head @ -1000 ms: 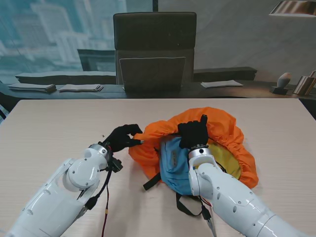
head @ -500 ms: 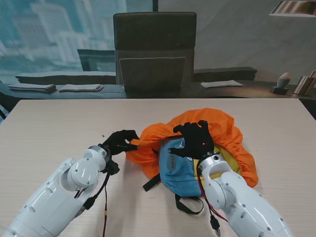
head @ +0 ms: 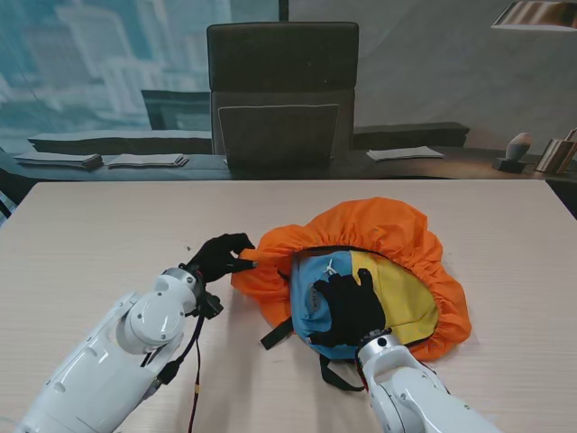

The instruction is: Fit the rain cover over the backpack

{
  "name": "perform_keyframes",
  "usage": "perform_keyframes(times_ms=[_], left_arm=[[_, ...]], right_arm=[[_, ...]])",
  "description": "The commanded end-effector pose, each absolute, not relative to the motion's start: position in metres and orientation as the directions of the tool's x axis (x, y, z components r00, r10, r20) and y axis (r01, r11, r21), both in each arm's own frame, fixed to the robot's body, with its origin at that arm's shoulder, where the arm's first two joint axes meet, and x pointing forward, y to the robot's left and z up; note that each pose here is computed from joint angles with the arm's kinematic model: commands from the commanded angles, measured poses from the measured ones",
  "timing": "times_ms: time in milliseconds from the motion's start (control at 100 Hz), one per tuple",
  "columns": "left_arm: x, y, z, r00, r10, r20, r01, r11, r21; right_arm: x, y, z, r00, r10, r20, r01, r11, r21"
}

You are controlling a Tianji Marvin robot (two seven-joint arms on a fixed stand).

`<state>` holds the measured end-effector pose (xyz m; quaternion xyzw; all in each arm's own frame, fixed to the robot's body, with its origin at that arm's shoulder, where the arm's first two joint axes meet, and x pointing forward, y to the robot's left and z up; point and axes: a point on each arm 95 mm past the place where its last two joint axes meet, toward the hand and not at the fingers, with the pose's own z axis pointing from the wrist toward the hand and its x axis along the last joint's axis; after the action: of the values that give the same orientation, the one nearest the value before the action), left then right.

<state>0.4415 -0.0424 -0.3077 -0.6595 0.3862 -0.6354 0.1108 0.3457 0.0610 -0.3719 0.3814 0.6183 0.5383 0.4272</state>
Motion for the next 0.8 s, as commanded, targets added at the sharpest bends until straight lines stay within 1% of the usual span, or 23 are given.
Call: perform_keyframes(times_ms=[0,180,470,620,790], left_arm=[[0.440,-0.044,-0.309,-0.101,-0.648,0.755,-0.390,-0.673,-0.629],[0.441,-0.042,-0.311,-0.088,-0.653,0.752,-0.393,-0.671,-0.629],[0.444,-0.039,-0.309,-0.084,-0.677,0.731,-0.399,-0.649,-0.647],[0.447,-0.035,-0.310,-0.110,-0.736,0.668,-0.399,-0.583,-0.708],[0.448,-0.029,-0.311,-0.142,-0.822,0.551,-0.403,-0.461,-0.791]], right_arm=[[0.341,0.061,-0.384,-0.359,0.927,-0.105,0.066,0.138,0.988],[0.342,0.065,-0.398,-0.361,0.921,-0.144,0.100,0.192,0.976],[0.354,0.066,-0.408,-0.364,0.920,-0.143,0.012,0.158,0.987],[0.358,0.067,-0.404,-0.376,0.918,-0.125,-0.031,0.123,0.992],[0.366,0.065,-0.385,-0.389,0.916,-0.097,-0.125,0.052,0.991]])
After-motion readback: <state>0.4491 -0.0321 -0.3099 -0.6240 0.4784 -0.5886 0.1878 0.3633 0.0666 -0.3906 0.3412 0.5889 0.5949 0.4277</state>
